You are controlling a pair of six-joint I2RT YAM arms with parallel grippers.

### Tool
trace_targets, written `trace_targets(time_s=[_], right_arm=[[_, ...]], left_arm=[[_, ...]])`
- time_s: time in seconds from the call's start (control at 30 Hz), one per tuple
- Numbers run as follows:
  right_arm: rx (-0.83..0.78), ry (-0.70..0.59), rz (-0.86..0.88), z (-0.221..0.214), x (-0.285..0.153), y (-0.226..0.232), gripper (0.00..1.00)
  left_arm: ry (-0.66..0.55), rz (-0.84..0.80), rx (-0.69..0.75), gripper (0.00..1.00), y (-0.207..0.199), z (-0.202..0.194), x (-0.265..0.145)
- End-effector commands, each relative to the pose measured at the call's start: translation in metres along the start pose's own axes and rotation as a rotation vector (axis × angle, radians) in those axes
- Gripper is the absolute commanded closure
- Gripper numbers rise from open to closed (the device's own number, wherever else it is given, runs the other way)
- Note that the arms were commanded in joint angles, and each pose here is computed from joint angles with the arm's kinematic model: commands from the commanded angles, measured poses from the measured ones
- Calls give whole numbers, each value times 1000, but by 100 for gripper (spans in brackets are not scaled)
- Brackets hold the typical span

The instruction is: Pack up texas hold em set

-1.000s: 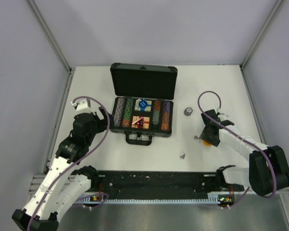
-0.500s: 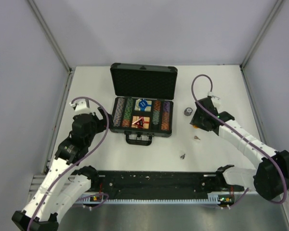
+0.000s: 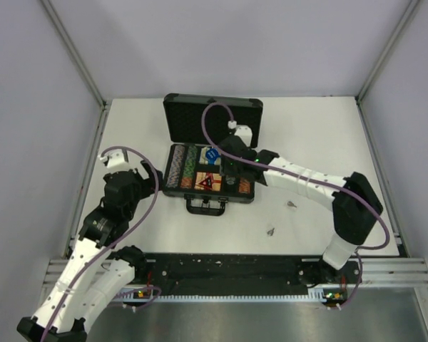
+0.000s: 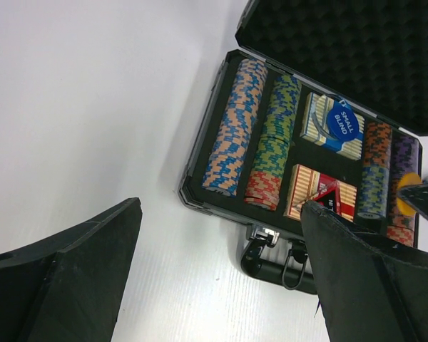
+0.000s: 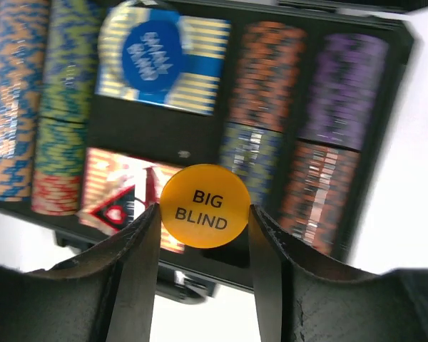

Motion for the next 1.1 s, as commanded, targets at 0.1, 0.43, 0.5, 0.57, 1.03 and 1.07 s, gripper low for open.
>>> trace_targets(time_s=[0.1,0.43,0.5,0.57,1.03,1.07], right_arm=[[-157,-10,120,-18,14,72,56],[-247,39,113,-39,28,88,56],[-258,56,113,-43,30,89,56],[-267,63,103,-46,30,89,56],[-318,119,80,-62,23,86,54],[-319,121,74,-64,25,85,53]], left_arm=[[-64,69,-19,1,10,15,-12],[-75,88,-19,1,13,15,-14],[-72,88,-16,1,13,14,-13],[-72,88,-15,1,13,15,-13],[-64,90,-16,1,14,12,-13],[-65,88,-16,1,13,12,-13]])
Point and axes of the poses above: each gripper's point midway between its finger pads, its own x axis out along the fingers, its own y axis along the line the jaws close on, z = x × y, the point moved 7 cm from there along -x, back along the fingers, and after that the axes turned 15 degrees about x, right-handed, at the moved point
